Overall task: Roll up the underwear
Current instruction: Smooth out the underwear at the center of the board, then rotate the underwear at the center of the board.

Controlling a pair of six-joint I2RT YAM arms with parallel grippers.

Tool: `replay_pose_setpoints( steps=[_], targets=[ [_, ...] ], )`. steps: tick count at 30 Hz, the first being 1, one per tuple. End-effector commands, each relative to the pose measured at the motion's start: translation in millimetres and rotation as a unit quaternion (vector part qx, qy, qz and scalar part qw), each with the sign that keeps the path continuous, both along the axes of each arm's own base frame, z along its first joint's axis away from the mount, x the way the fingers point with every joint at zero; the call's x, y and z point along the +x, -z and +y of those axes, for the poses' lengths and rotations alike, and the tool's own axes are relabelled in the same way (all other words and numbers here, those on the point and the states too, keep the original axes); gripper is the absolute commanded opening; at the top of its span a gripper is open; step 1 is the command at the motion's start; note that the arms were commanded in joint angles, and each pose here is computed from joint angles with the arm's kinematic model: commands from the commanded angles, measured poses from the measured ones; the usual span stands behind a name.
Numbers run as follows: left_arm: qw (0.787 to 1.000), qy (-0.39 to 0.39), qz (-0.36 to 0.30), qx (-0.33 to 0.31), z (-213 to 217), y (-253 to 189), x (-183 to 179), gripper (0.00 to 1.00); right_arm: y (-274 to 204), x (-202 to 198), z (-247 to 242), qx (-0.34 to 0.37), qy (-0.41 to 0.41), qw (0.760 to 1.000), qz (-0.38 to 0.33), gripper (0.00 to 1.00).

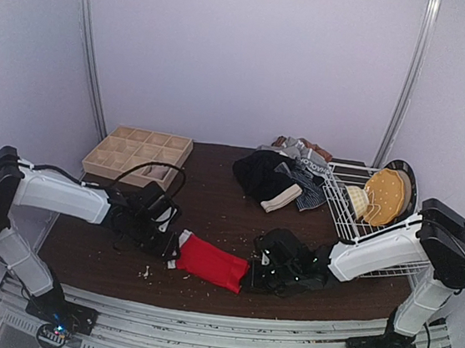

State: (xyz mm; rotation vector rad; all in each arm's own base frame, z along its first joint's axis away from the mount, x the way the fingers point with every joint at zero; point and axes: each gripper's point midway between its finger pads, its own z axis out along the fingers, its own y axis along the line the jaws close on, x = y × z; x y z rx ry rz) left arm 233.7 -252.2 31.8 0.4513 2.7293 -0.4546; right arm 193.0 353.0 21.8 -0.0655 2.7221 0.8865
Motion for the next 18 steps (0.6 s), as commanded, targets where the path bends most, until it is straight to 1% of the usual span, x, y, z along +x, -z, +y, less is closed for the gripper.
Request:
replay_pose_setpoints(
  steps=[1,3,4,5,9,11,12,13,14,16,17,18],
  targets=[
    [1.000,-0.001,-0.025,-0.001,2,-24,9,0.67,-19,-1,0,-0.008,-0.023,1.000,-0.010,0.25],
    [0.999,0.006,-0.034,-0.010,1,-37,9,0.79,-34,0,4,-0.001,-0.034,0.999,-0.019,0.33],
    [0.999,0.009,-0.040,-0.016,1,-45,7,0.91,-41,-1,4,-0.002,-0.041,0.999,-0.025,0.36],
    [0.999,0.012,-0.046,-0.022,1,-53,6,0.97,-48,0,5,-0.003,-0.047,0.998,-0.032,0.39],
    [0.995,0.010,-0.082,-0.055,6,-85,3,0.98,-72,3,-2,-0.028,-0.063,0.995,-0.067,0.51],
    [0.990,0.019,-0.106,-0.096,-2,-100,3,0.98,-78,9,-7,-0.044,-0.063,0.993,-0.090,0.51],
    [0.986,0.027,-0.117,-0.119,-9,-108,4,0.97,-80,13,-5,-0.044,-0.065,0.992,-0.100,0.46],
    [0.982,0.040,-0.121,-0.142,-19,-113,5,0.91,-80,15,-2,-0.045,-0.070,0.991,-0.106,0.38],
    [0.979,0.056,-0.116,-0.158,-30,-114,5,0.77,-79,16,2,-0.047,-0.075,0.990,-0.109,0.27],
    [0.977,0.078,-0.094,-0.174,-49,-113,8,0.29,-82,21,15,-0.042,-0.086,0.989,-0.110,0.11],
    [0.978,0.084,-0.081,-0.175,-56,-109,10,0.12,-81,22,20,-0.040,-0.091,0.989,-0.109,0.05],
    [0.977,0.090,-0.070,-0.180,-65,-107,12,0.00,-79,24,25,-0.038,-0.092,0.989,-0.107,0.02]
  ],
)
